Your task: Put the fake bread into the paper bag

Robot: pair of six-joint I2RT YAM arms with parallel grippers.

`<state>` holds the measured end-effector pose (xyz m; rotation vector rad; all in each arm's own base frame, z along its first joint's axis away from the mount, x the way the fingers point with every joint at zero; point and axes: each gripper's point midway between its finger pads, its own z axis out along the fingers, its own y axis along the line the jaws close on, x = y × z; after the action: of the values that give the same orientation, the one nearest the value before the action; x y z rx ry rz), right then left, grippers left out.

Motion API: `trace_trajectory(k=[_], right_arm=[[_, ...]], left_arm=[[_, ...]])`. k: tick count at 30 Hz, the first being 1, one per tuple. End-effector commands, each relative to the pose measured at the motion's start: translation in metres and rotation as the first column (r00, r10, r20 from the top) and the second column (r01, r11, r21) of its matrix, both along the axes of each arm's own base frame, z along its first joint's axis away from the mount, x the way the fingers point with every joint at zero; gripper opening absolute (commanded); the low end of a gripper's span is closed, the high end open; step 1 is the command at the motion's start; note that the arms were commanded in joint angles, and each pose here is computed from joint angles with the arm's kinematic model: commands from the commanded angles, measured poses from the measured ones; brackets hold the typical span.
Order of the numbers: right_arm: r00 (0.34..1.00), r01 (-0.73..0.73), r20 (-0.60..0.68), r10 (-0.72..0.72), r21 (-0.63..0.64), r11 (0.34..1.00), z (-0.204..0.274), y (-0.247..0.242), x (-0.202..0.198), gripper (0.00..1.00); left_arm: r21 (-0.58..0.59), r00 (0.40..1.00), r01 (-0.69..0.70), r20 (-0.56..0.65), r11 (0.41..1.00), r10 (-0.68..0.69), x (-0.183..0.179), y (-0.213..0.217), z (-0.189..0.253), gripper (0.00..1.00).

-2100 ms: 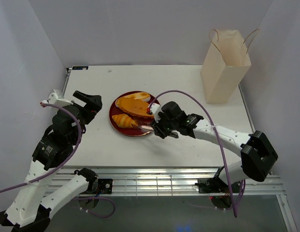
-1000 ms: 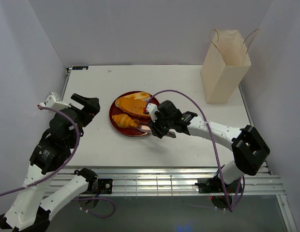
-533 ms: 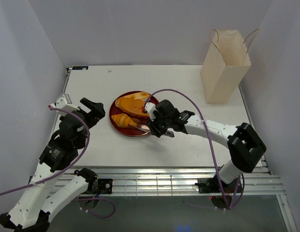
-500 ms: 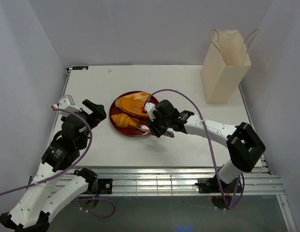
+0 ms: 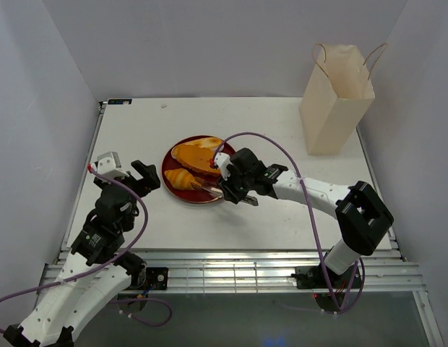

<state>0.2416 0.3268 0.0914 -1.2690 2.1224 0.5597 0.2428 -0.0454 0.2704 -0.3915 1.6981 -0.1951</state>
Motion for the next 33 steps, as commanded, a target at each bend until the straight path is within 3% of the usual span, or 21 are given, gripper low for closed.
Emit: trace_trajectory(k=[1,14,33], right_arm=[[0.998,-0.017,0.059,0.012,0.086,0.996,0.033,0.019,0.011,0.40],[0.997,0.005,0.081,-0.016,0.124,0.992,0.057,0.010,0.005,0.17],[0.977,0.044,0.194,-0.090,0.228,0.973,0.129,-0.022,-0.002,0.08]], left_arm=[[0.030,1.000,0.007,0.014,1.000,-0.007,0.004,-0.001,0.001,0.98],[0.048,1.000,-0.007,0.004,0.999,0.006,0.005,0.001,-0.004,0.98],[0.086,0.997,-0.069,-0.011,0.994,0.070,0.007,0.012,-0.010,0.98]])
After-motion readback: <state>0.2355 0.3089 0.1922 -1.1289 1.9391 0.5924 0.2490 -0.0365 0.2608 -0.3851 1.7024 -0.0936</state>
